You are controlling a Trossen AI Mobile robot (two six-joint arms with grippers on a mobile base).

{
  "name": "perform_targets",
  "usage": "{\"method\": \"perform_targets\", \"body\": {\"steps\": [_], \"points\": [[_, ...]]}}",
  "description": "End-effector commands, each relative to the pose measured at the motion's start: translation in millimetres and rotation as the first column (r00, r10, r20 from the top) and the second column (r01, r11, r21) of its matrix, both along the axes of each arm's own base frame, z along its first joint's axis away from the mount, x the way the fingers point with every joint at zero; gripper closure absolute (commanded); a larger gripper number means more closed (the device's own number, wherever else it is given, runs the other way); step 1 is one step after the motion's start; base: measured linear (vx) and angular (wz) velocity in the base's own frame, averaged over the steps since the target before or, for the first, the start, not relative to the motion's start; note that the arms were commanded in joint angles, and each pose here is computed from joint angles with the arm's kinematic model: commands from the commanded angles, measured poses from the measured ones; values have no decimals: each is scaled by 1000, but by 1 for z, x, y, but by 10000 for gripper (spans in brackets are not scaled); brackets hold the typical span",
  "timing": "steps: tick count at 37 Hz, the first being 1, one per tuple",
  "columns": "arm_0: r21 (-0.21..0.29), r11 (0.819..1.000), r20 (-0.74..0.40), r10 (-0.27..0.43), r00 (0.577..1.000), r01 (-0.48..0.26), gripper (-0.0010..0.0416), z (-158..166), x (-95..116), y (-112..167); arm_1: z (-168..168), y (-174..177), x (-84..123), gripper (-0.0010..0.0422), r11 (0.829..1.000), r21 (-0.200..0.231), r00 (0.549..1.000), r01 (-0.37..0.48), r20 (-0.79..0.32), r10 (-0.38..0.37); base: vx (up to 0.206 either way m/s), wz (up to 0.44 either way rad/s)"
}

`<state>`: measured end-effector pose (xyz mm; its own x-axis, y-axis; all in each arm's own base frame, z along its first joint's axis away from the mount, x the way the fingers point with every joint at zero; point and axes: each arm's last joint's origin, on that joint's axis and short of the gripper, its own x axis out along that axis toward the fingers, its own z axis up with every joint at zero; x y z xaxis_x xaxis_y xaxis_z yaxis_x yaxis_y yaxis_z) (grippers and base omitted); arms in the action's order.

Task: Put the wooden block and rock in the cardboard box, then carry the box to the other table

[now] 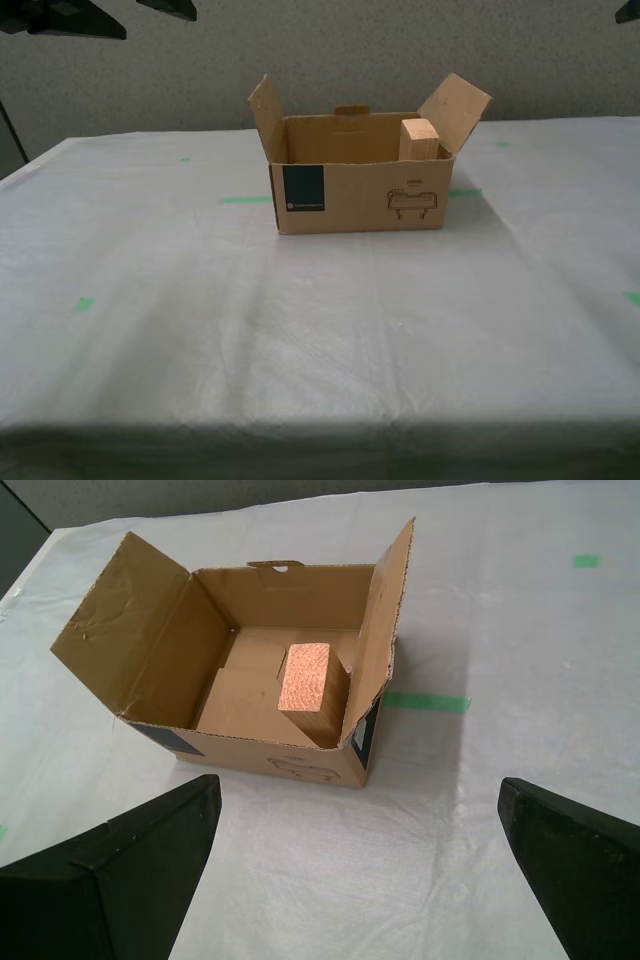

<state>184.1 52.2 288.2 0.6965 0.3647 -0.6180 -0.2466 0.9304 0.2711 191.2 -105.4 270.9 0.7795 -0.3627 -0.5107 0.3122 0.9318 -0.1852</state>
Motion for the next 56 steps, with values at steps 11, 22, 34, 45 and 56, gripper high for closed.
{"method": "perform_targets", "body": {"steps": [11, 22, 34, 45, 56], "points": [[1, 1000, 2, -4, 1000, 4, 18, 0, 0, 0, 0, 0, 0, 12, 1000, 1, 1000, 0, 4, 0, 0, 0], [1, 1000, 2, -4, 1000, 4, 19, 0, 0, 0, 0, 0, 0, 12, 1000, 1, 1000, 0, 4, 0, 0, 0], [1, 1000, 2, -4, 1000, 4, 18, 0, 0, 0, 0, 0, 0, 12, 1000, 1, 1000, 0, 4, 0, 0, 0], [1, 1000, 2, -4, 1000, 4, 19, 0, 0, 0, 0, 0, 0, 12, 1000, 1, 1000, 0, 4, 0, 0, 0], [1, 1000, 2, -4, 1000, 4, 19, 0, 0, 0, 0, 0, 0, 12, 1000, 1, 1000, 0, 4, 0, 0, 0]]}}
